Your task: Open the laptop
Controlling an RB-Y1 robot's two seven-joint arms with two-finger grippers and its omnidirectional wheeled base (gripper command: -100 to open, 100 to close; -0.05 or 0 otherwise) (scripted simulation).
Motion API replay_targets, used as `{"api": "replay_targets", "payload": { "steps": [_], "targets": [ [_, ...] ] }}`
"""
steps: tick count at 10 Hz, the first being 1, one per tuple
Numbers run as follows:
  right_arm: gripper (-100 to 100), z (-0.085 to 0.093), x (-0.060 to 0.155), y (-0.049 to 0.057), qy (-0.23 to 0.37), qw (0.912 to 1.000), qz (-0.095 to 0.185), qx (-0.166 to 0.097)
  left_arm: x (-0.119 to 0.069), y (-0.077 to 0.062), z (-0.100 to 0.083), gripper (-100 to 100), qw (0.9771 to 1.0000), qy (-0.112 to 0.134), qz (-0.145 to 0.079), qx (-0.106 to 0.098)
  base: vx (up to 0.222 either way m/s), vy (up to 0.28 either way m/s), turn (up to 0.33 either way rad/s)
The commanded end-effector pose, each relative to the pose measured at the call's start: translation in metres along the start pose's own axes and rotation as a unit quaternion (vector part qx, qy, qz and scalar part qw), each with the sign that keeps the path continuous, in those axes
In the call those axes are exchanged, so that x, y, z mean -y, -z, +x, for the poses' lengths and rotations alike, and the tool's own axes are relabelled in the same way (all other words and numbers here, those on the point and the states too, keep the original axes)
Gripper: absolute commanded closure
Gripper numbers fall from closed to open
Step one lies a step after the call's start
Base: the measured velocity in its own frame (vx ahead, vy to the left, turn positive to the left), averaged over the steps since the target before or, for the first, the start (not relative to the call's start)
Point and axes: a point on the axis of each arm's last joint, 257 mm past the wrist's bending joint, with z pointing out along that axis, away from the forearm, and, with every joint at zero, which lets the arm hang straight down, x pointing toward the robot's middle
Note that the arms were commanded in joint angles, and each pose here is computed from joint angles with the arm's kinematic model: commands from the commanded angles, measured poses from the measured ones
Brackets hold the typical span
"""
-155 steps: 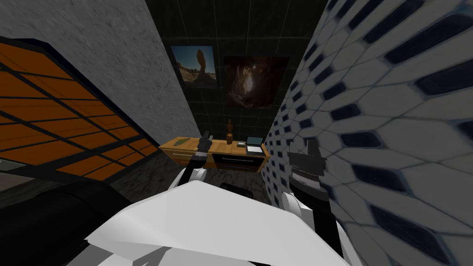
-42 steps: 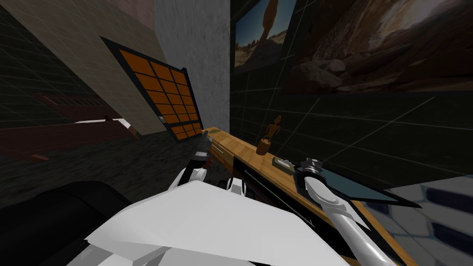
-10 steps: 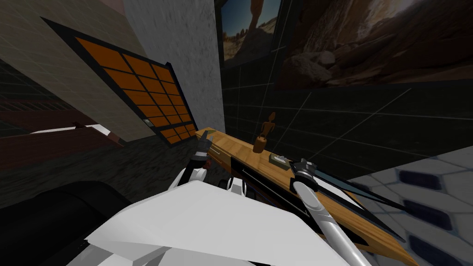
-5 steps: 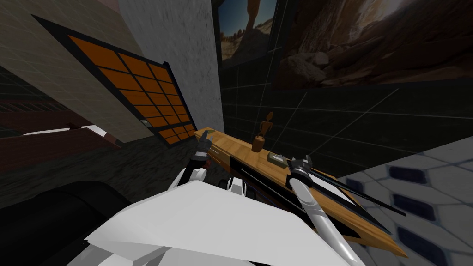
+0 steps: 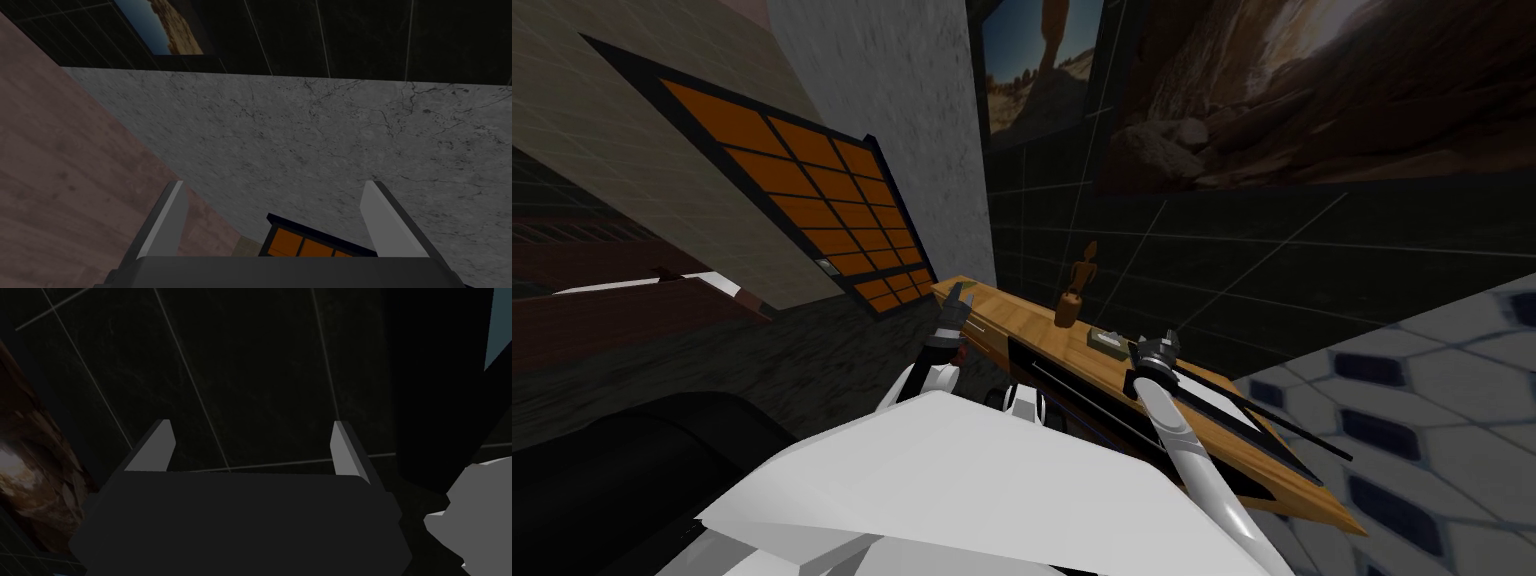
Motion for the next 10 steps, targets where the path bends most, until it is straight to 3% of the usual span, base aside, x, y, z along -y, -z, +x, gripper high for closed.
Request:
{"api": "replay_targets", "payload": {
  "steps": [1, 3, 5, 7, 10],
  "targets": [
    [-100, -0.011, 0.002, -0.003, 0.003, 1.0000, -0.001, 0.001, 0.000, 0.000, 0.000, 0, 1.0000, 0.000, 0.000, 0.000, -0.020, -0.025, -0.009],
    [-100, -0.022, 0.003, -0.006, 0.003, 1.0000, -0.002, 0.003, 0.000, 0.000, 0.000, 0, 1.0000, 0.000, 0.000, 0.000, -0.022, -0.030, -0.013],
    [-100, -0.043, 0.008, -0.011, -0.010, 0.9999, -0.002, 0.008, 0.000, 0.000, 0.000, 0, 1.0000, 0.000, 0.000, 0.000, -0.035, -0.037, -0.025],
    [-100, -0.043, 0.008, -0.011, 0.003, 1.0000, -0.002, 0.008, 0.000, 0.000, 0.000, 0, 1.0000, 0.000, 0.000, 0.000, -0.021, -0.024, -0.003],
    [-100, -0.064, 0.014, -0.016, -0.005, 0.9999, -0.002, 0.015, 0.000, 0.000, 0.000, 0, 1.0000, 0.000, 0.000, 0.000, -0.020, -0.023, -0.016]
  ]
}}
